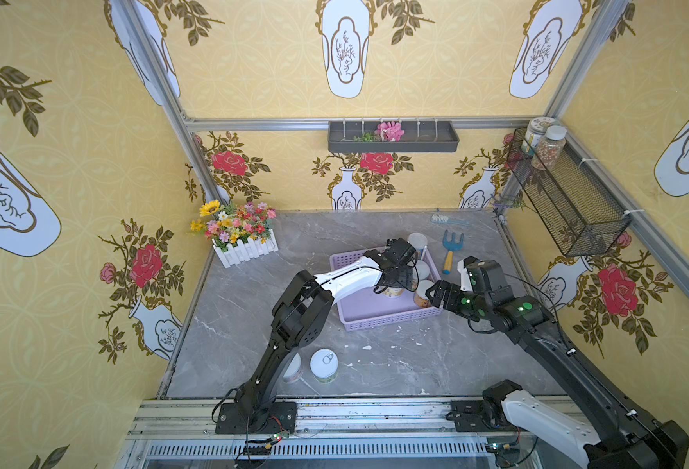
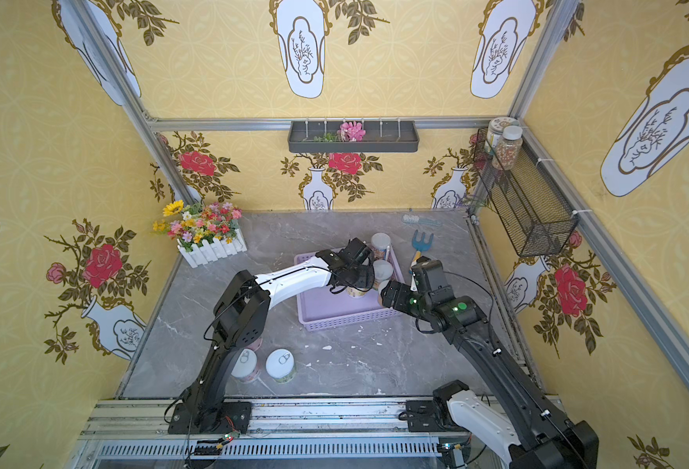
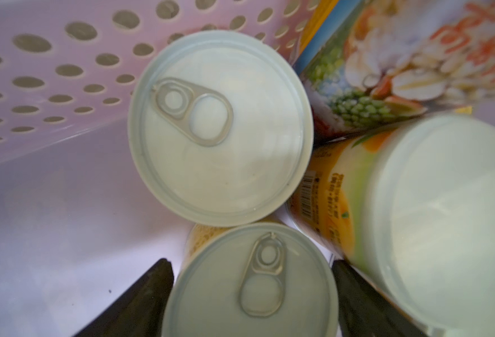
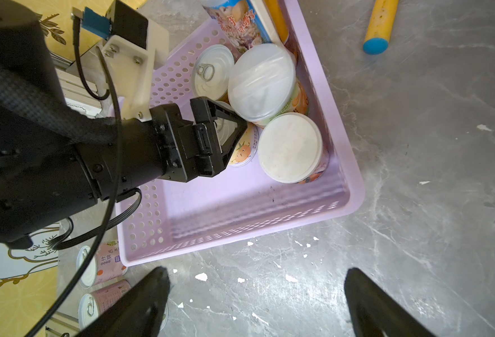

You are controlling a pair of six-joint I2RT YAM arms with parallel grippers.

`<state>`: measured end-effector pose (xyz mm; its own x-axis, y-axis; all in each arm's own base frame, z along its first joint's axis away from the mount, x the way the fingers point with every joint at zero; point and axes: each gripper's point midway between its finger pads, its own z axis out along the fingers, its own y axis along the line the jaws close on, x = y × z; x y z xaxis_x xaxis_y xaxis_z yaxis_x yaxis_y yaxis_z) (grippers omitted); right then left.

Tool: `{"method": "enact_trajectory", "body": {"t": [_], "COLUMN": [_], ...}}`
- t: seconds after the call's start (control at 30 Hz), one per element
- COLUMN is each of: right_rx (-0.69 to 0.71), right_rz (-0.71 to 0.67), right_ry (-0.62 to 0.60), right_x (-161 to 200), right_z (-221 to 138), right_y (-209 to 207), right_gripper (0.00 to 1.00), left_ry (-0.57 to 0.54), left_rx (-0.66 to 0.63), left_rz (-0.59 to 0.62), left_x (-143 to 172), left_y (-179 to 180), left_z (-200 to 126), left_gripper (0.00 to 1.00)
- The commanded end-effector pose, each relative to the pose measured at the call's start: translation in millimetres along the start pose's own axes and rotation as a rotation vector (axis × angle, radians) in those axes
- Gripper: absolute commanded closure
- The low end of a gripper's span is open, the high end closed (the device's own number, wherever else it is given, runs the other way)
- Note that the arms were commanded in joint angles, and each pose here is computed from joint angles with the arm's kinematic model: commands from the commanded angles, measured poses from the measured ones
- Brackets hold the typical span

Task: Put the canned food in the basket
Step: Place the canned food in the basket, then pick up the canned food from the center of the board.

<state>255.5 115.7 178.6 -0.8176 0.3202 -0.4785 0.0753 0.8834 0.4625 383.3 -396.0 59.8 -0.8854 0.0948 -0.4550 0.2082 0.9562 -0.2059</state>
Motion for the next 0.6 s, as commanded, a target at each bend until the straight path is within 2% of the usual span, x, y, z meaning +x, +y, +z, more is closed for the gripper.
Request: {"method": "enact_trajectory", "body": {"t": [0.0, 0.3, 0.57], "right_rx": [-0.007, 0.000, -0.013], "right_rz": [-0.005, -0.010, -0.040], "right_ry": [-0.008, -0.004, 0.007], "right_x": [-3, -3, -2], "right_z": [2, 2, 5], "right_y": [2, 1, 6], "right_gripper": [0.03, 0.03, 0.03], "left_ry": [-0.040, -0.072, -0.133], "left_rx": [0.031, 0.066, 0.114], "left_rz": [-0.006, -0.012, -0.024], "left_x": [-10, -24, -29], "left_y": [-8, -15, -10], "left_z": [-2, -29, -92], "left_gripper": [0.08, 0.00, 0.00]}}
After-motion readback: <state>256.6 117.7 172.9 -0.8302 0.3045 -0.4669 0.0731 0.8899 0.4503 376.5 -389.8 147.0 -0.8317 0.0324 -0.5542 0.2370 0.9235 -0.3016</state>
